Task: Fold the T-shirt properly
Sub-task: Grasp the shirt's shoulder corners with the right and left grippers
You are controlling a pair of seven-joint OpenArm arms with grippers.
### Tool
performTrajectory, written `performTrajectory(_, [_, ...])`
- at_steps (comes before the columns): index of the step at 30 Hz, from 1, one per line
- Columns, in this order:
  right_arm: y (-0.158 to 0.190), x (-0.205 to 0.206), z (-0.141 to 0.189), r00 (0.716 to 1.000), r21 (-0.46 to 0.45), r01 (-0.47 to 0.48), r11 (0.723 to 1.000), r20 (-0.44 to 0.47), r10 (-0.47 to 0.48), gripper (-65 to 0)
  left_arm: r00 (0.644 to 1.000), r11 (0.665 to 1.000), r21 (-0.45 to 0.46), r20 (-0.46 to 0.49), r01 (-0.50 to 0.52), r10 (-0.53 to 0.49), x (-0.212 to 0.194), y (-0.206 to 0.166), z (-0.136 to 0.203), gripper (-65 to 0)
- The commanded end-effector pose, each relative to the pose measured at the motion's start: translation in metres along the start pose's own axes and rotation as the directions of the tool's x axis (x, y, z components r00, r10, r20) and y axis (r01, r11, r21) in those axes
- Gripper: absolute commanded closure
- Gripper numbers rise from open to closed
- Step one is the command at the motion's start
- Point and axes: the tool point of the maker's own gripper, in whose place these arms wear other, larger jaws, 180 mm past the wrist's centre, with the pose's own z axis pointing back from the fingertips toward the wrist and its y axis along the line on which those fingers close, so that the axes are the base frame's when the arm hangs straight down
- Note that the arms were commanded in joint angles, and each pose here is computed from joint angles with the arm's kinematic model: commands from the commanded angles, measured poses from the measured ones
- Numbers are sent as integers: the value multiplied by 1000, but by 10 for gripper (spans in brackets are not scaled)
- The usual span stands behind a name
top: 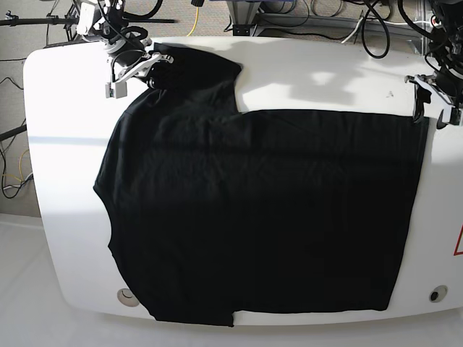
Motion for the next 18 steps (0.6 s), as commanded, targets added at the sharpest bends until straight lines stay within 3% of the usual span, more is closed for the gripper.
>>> performTrajectory(1, [0, -3, 2, 1000, -4, -13, 1000, -27, 13, -7, 1000, 1000, 6, 30, 6, -6, 10, 8, 1, -346])
performTrajectory(18, [-1, -3, 0, 1000, -3, -9, 1000, -18, 9, -16, 993, 991, 55, 19, -119, 118, -2, 36, -23, -340])
